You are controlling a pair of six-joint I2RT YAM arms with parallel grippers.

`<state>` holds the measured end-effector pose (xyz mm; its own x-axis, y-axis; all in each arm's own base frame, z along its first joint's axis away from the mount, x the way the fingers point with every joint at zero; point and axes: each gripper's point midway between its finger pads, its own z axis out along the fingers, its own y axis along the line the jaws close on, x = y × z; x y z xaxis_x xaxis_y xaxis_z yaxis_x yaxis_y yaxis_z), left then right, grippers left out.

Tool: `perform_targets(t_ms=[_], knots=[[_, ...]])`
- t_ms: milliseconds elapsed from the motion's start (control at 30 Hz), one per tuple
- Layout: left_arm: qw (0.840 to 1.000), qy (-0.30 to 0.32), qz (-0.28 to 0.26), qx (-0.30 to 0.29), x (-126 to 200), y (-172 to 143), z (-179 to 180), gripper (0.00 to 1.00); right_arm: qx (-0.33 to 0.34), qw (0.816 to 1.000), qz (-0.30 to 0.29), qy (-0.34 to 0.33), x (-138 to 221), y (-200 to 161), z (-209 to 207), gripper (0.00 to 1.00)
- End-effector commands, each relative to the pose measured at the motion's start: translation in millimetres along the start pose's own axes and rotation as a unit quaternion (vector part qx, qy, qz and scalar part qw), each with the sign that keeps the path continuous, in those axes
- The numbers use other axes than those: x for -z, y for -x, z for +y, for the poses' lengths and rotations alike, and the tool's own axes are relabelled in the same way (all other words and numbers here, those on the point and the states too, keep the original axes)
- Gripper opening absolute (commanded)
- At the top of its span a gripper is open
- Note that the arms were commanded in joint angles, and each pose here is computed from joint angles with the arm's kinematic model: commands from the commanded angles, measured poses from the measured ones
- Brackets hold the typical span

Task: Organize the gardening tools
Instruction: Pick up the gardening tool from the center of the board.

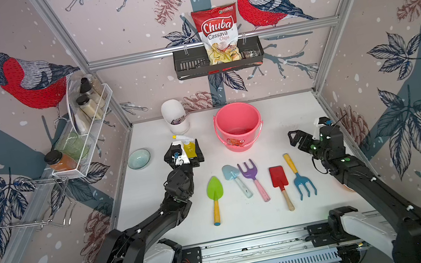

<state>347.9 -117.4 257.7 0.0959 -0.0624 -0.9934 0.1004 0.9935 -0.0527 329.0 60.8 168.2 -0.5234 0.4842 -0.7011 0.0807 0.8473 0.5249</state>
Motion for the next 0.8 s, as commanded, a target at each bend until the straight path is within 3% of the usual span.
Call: perform_targets(t_ms=[0, 133, 333, 567, 633, 767], knots=[[0.990, -0.027, 0.137, -0.012, 10, -48, -12, 0.97, 0.009, 1.000, 0.025, -0.004, 1, -11, 0, 1.00], [0.975, -0.060, 0.212, -0.006, 20, -63, -26, 0.97, 0.014, 0.998, 0.059, -0.026, 2, -29, -6, 1.00], [0.939, -0.122, 0.321, 0.029, 34, -95, -54, 0.97, 0.024, 0.990, 0.110, -0.079, 6, -59, -17, 1.00], [0.881, -0.189, 0.432, 0.043, 46, -137, -95, 0.97, 0.058, 0.972, 0.176, -0.146, 0, -90, -37, 1.00], [0.874, -0.205, 0.441, 0.030, 48, -140, -105, 0.97, 0.060, 0.969, 0.186, -0.149, -2, -96, -41, 1.00], [0.874, -0.227, 0.429, 0.031, 48, -134, -116, 0.97, 0.068, 0.962, 0.206, -0.164, -9, -105, -48, 0.98]])
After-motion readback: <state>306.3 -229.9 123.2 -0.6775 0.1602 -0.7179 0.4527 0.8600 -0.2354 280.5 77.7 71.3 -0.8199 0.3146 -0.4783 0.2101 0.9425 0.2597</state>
